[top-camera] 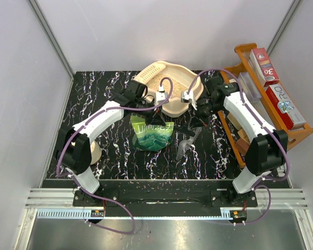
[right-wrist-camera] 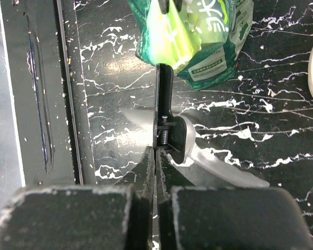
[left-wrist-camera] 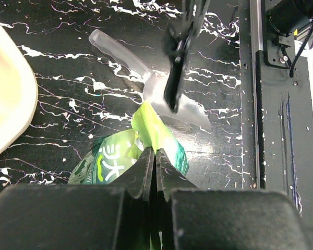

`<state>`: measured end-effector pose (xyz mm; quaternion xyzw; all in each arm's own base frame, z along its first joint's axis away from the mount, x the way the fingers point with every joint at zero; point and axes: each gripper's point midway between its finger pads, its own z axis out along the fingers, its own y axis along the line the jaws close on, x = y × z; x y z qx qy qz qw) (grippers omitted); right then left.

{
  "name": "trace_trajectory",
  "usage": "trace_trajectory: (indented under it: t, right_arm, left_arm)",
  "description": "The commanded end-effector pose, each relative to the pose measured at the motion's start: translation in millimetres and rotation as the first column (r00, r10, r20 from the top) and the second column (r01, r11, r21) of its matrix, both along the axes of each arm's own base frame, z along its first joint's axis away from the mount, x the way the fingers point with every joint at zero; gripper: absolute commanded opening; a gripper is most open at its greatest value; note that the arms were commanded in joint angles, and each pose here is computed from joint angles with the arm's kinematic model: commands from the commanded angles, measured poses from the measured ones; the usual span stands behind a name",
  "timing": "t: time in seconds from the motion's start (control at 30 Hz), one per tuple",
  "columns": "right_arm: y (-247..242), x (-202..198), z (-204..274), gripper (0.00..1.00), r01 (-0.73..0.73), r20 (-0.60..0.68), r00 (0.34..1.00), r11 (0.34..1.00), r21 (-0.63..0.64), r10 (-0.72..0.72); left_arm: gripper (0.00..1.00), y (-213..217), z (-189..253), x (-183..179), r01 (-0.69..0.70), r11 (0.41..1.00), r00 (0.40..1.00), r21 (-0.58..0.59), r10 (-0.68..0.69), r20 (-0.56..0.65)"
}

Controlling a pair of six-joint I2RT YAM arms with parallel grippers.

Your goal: Fill the litter box with clean litter

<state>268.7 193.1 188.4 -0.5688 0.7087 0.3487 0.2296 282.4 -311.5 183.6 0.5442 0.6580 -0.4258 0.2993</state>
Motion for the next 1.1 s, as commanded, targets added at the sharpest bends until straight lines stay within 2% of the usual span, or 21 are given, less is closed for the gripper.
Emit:
trace_trajectory:
  t: [0.0, 0.27, 0.47, 0.67, 0.93, 1.0, 1.07]
  right_arm:
    - [19.8, 16.4, 2.2, 0.00, 0.004, 0.015, 1.000, 0.999, 0.044, -0.005]
    - [34.9, 26.7, 6.0, 0.00, 0.058, -0.017, 0.998, 0.993, 0.107, -0.057]
    - [40.7, 29.9, 5.8, 0.00, 0.085, -0.047, 0.996, 0.987, 0.135, -0.080]
    - [42.9, 34.1, 2.4, 0.00, 0.104, -0.050, 0.994, 0.984, 0.144, -0.098]
    - [49.2, 31.0, -6.7, 0.00, 0.105, -0.045, 0.994, 0.985, 0.136, -0.100]
    - [49.0, 30.6, -9.3, 0.00, 0.106, -0.039, 0.994, 0.986, 0.130, -0.102]
    - [49.6, 29.3, -10.7, 0.00, 0.104, -0.041, 0.994, 0.986, 0.128, -0.100]
  left_arm:
    - [0.00, -2.2, 0.7, -6.3, 0.034, 0.999, 0.999, 0.009, -0.033, -0.030]
    - [0.01, -4.4, 0.9, -7.4, 0.035, 0.999, 0.998, 0.000, -0.035, -0.057]
    - [0.23, -5.6, 1.5, -9.5, 0.036, 0.999, 0.996, -0.007, -0.037, -0.080]
    - [0.33, -8.9, 3.8, -14.7, 0.058, 0.998, 0.991, -0.036, -0.062, -0.117]
    - [0.31, -20.2, 4.2, -8.2, 0.041, 0.997, 0.983, -0.066, -0.052, -0.177]
    - [0.27, -22.0, 5.6, -6.7, 0.036, 0.997, 0.981, -0.071, -0.049, -0.187]
    - [0.17, -23.0, 4.2, -5.0, 0.033, 0.997, 0.981, -0.071, -0.046, -0.188]
